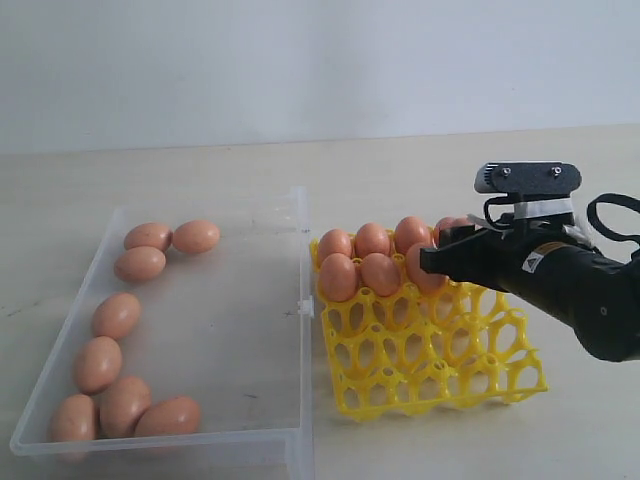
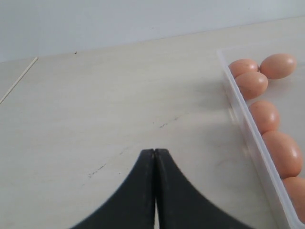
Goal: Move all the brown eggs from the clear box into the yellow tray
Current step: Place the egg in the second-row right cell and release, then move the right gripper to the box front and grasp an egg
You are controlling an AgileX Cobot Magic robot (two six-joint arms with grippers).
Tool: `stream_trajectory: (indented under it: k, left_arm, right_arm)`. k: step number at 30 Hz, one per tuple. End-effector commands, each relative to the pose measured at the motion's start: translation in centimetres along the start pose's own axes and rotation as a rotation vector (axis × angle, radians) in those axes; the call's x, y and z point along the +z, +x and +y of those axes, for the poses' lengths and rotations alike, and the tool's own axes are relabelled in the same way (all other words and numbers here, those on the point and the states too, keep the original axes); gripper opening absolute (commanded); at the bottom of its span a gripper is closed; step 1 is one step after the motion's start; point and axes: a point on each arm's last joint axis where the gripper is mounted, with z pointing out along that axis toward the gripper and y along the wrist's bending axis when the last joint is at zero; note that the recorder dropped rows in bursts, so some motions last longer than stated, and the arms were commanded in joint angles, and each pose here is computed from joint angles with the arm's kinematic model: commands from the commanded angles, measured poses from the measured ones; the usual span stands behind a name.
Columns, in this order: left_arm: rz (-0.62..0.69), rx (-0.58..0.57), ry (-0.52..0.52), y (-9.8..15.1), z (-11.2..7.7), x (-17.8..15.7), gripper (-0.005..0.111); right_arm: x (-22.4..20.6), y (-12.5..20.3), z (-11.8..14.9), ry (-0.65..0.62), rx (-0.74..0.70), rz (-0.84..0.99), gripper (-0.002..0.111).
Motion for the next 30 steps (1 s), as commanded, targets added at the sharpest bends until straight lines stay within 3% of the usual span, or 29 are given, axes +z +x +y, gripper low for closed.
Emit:
stream_trajectory:
  k: [1,3,9,11,15,18,19,24,26,28,30]
  left_arm:
    - [-0.02,-0.005,0.007,-0.2,0.0,-0.1,0.0]
    - [-0.02,-0.005,0.007,-0.2,0.0,-0.1,0.0]
    - [-0.02,-0.005,0.007,-0.2,0.0,-0.1,0.0]
    - [-0.02,-0.005,0.007,-0.2,0.0,-0.1,0.0]
    - [-0.02,-0.005,0.007,-0.2,0.0,-0.1,0.0]
    - [-0.02,-0.005,0.007,-0.2,0.0,-0.1,0.0]
    - [-0.02,-0.005,0.007,-0.2,0.0,-0.1,0.0]
    - [-0.02,-0.005,0.007,-0.2,0.0,-0.1,0.0]
    - [-0.02,-0.005,0.007,-0.2,0.0,-0.1,0.0]
    - [-0.02,-0.005,0.007,-0.2,0.0,-0.1,0.0]
    - [-0.02,-0.005,0.007,-0.2,0.0,-0.1,0.0]
  right_arm:
    - [0.1,-0.2,-0.1,0.005,-0.012,-0.004,0.065]
    - [-0.2,-0.6,-0.1,0.002,-0.01,-0.017,0.07]
    - [-3.1,-4.7,0.2,-0.011,-0.066,-0.168,0.065]
    - [-4.7,-6.2,0.4,-0.029,-0.079,-0.216,0.057]
    - [-7.4,-9.5,2.1,-0.138,-0.199,-0.195,0.026]
    - [-8.4,-11.2,5.0,-0.229,-0.251,-0.121,0.001]
    - [-8.4,-11.5,7.6,-0.295,-0.302,-0.039,0.0]
    - [-6.5,-8.5,17.7,-0.477,-0.431,0.295,0.001]
    - [-5.4,-7.1,20.7,-0.542,-0.411,0.375,0.014]
    - [-4.4,-5.5,23.8,-0.616,-0.45,0.466,0.041]
    - [-3.2,-4.7,25.8,-0.644,-0.431,0.509,0.059]
